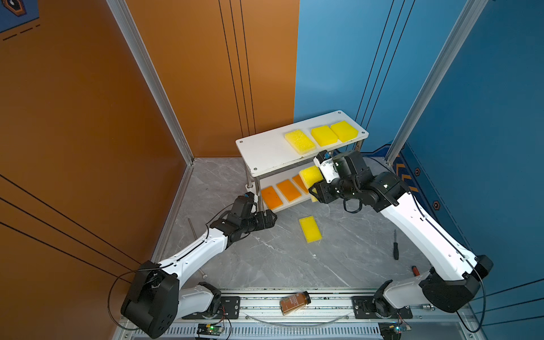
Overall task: Arrange cleaning sponges on a shelf
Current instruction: Pick up the cleaning sponge, then place the cleaning sponge at the shelf.
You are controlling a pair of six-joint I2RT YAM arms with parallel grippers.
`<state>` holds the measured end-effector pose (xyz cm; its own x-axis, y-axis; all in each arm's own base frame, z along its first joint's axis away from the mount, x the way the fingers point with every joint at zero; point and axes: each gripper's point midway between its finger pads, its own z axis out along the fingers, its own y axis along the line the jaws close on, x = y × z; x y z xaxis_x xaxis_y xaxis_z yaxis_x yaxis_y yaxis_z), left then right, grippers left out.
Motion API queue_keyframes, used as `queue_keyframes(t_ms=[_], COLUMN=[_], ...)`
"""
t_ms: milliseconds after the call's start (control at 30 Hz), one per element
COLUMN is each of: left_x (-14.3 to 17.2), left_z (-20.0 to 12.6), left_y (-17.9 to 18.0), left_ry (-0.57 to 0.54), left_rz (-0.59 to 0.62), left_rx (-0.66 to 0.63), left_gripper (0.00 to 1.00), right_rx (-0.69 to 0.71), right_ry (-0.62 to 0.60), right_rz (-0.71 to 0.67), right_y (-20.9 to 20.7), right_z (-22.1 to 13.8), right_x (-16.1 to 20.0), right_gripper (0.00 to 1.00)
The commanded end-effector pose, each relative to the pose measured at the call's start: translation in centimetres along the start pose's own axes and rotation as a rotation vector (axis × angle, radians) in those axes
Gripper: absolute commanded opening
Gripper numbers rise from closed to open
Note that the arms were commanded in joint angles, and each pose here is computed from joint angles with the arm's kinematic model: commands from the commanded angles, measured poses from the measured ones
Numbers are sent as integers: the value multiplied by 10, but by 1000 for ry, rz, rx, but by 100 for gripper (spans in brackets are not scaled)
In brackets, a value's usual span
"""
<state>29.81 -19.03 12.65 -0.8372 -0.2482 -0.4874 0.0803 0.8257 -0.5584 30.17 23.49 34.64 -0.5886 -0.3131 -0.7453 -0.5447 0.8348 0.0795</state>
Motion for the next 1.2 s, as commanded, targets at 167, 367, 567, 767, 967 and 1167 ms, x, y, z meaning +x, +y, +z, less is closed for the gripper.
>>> queue_keyframes(t_ms=[167, 367, 567, 767, 967, 1167], left_x=[-6, -5, -5, -4, -2, 0], left_z=[-4, -5, -6, -7, -8, -9], left_y=[-10, -9, -10, -8, -7, -6], left_ry=[-8, -11, -10, -6, -5, -10], left_rz=[35, 35, 39, 42, 39, 36], left_rx=[26, 25, 30, 26, 23, 21], left_gripper=[98, 98, 98, 98, 98, 98], right_rx=[-24, -25, 20, 52, 58, 86], right_ry=[-164, -267, -288, -296, -297, -300], right_rz=[-120, -161, -217, -234, -237, -223], right_y=[24, 40, 53, 57, 57, 48], right_z=[-35, -33, -5, 24, 39, 48], right_x=[-61, -103, -127, -139, -143, -147], right_gripper=[55, 54, 54, 54, 54, 54])
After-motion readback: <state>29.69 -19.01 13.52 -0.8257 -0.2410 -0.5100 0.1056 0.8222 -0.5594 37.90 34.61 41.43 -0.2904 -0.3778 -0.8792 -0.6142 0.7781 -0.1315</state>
